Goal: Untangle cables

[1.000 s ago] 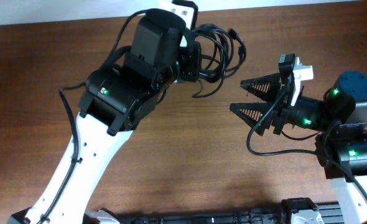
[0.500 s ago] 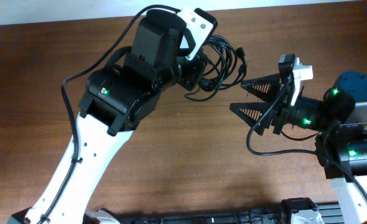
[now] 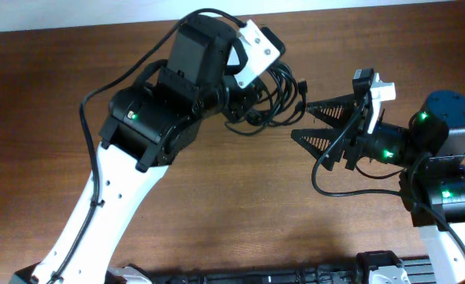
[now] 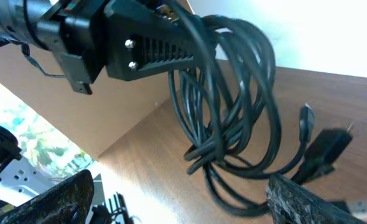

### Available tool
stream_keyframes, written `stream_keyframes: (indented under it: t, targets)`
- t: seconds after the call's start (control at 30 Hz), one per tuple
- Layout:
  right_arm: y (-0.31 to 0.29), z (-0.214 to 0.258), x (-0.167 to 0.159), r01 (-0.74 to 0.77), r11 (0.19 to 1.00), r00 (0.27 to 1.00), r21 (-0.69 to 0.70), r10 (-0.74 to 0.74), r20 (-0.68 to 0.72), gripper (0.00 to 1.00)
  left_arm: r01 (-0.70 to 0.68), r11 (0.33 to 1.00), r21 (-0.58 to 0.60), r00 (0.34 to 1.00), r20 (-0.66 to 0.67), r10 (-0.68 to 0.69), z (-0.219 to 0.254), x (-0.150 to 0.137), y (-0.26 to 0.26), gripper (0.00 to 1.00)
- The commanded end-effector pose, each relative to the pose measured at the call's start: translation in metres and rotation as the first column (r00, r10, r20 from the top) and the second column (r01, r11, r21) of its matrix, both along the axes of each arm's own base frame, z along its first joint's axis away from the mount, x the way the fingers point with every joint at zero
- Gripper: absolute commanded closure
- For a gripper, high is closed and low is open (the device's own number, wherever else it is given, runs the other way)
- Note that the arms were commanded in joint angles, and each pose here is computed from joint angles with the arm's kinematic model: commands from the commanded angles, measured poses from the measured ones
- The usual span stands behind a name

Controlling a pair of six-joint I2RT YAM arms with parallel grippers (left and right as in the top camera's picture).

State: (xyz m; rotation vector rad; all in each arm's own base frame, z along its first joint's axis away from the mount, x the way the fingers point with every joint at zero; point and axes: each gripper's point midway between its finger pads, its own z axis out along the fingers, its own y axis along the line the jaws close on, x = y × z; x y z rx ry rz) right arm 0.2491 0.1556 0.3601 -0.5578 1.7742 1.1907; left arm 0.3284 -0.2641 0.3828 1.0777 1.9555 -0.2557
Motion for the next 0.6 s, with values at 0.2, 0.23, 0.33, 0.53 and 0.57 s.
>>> stream_keyframes:
  t: [0.2, 0.23, 0.33, 0.53, 0.57]
  targets:
    - [0.000, 0.001, 0.001, 0.008, 1.000, 1.000, -0.007, -0.008, 0.013, 0.10, 0.187, 0.982, 0.018, 0.981, 0.051, -0.188, 0.009, -0.017, -0.013, 1.00]
    - [0.000, 0.001, 0.001, 0.008, 1.000, 1.000, -0.007, -0.008, 0.012, 0.09, 0.192, 0.981, 0.019, 0.980, 0.052, -0.192, 0.009, -0.018, -0.014, 1.00]
    - [0.000, 0.001, 0.001, 0.009, 1.000, 1.000, -0.008, -0.008, 0.010, 0.07, 0.239, 0.971, 0.017, 0.970, 0.051, -0.240, 0.009, -0.023, -0.018, 1.00]
    - [0.000, 0.001, 0.000, 0.006, 1.000, 1.000, -0.007, -0.006, 0.010, 0.04, 0.481, 0.877, 0.009, 0.872, 0.097, -0.480, 0.014, -0.052, -0.037, 1.00]
    - [0.000, 0.001, 0.000, 0.004, 1.000, 1.000, -0.006, -0.004, 0.009, 0.03, 0.488, 0.873, 0.010, 0.868, 0.100, -0.486, 0.014, -0.053, -0.038, 1.00]
